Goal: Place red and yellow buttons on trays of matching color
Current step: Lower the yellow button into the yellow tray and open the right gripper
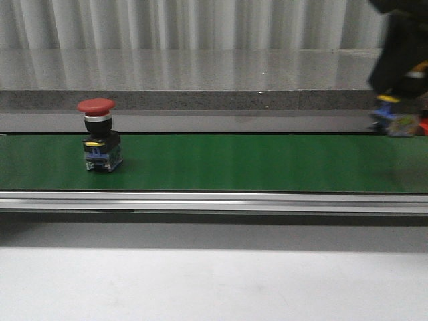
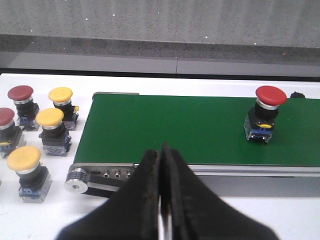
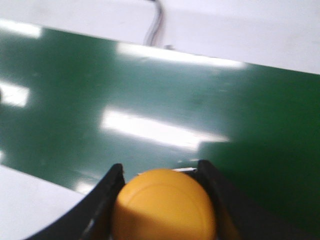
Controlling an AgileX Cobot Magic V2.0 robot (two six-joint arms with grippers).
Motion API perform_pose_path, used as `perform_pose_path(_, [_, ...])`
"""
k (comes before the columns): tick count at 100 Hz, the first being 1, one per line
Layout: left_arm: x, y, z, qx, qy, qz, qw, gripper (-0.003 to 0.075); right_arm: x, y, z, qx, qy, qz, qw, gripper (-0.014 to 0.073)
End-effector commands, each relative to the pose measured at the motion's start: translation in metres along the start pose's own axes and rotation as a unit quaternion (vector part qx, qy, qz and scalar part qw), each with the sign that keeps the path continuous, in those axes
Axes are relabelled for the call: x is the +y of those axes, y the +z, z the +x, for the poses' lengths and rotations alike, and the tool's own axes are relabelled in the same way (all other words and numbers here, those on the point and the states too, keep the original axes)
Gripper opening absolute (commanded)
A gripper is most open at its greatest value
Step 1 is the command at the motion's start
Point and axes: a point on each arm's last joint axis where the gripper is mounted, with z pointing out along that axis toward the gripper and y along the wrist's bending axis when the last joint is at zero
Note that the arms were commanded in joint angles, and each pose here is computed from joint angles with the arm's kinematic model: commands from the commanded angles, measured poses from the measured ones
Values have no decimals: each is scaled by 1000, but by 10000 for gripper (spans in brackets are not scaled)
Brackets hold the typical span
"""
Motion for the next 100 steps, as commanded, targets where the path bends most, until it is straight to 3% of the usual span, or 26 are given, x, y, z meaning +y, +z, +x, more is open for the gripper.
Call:
perform_pose_path(1, [-1, -3, -15, -49, -9, 6, 999, -20, -32, -41, -6, -54, 58, 66, 995, 163])
perform_pose_path(19, [-1, -3, -15, -49, -9, 6, 999, -20, -111, -77, 11, -83, 190, 193, 959, 163])
perform_pose_path(37, [-1, -3, -15, -49, -9, 6, 999, -20, -162, -83, 23, -106, 276, 236, 926, 163])
perform_pose_path(72, [-1, -3, -15, -49, -9, 6, 999, -20, -212, -24, 37, -39, 318, 236, 917, 163])
perform_pose_path(100, [-1, -3, -15, -49, -9, 6, 999, -20, -234, -17, 49, -35, 342, 249, 905, 163])
